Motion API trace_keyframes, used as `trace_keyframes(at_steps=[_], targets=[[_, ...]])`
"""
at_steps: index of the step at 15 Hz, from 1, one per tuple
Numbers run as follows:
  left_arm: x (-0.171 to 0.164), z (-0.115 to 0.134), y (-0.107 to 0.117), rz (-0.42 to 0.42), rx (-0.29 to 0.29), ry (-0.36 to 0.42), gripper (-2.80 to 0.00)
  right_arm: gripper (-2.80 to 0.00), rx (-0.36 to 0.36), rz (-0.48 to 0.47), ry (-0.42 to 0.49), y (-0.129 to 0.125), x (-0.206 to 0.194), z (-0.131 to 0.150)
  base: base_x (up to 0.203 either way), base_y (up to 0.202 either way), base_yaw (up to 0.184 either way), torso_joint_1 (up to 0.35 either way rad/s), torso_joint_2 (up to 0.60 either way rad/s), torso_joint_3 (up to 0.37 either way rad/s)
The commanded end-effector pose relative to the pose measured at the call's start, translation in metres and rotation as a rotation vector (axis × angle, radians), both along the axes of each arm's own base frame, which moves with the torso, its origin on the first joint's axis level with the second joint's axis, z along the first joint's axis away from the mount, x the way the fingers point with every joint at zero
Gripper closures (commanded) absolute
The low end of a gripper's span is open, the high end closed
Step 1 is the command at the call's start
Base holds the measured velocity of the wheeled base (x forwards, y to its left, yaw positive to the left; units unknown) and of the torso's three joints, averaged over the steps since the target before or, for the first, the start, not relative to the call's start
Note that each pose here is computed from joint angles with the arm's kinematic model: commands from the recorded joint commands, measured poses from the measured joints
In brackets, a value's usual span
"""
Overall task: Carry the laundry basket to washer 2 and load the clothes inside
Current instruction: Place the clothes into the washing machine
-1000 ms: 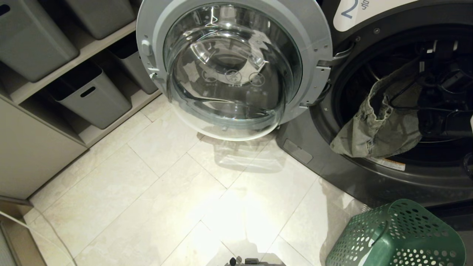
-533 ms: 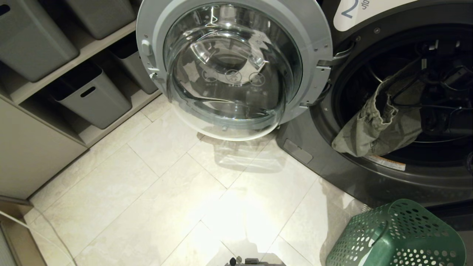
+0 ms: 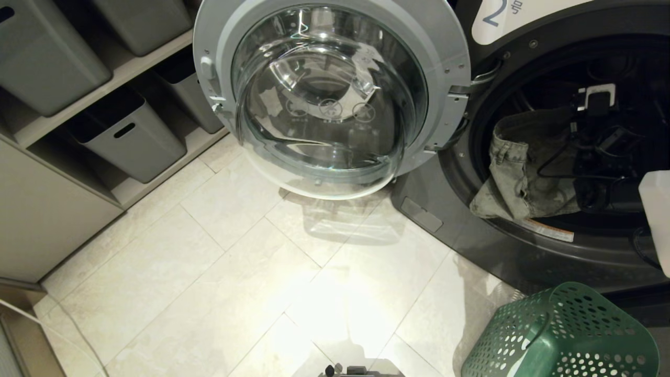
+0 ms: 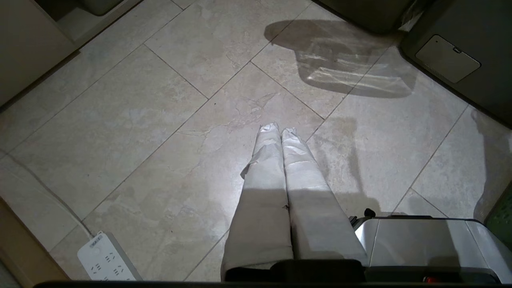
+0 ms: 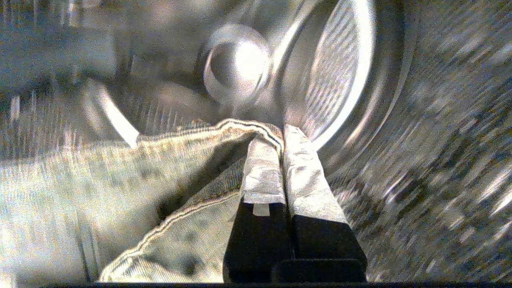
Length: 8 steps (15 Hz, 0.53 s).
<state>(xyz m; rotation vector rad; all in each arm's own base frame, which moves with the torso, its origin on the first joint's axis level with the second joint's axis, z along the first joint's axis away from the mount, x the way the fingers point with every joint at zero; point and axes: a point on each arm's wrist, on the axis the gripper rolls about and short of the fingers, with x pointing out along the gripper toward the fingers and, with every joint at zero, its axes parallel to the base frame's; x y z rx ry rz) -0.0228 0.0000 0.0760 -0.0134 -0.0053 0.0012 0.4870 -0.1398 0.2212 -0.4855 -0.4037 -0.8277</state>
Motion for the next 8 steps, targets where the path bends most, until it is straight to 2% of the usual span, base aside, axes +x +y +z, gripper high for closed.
trace_keyframes(at_steps=[1,5,8], targets=[[0.0,0.0,0.0,0.0,0.0,0.001,0.0,0.0,0.021,-0.004,0.075,-0.004,0.015,-0.04,0.0,0.0,0.0,0.0,0.0,0.0],[0.0,0.0,0.0,0.001,0.0,0.001,0.0,0.0,0.055,-0.002,0.151,-0.004,0.02,-0.058,0.0,0.0,0.0,0.0,0.0,0.0],[0.0,0.0,0.0,0.0,0.0,0.001,0.0,0.0,0.174,0.026,0.253,-0.01,0.021,-0.073,0.0,0.0,0.0,0.0,0.0,0.0]])
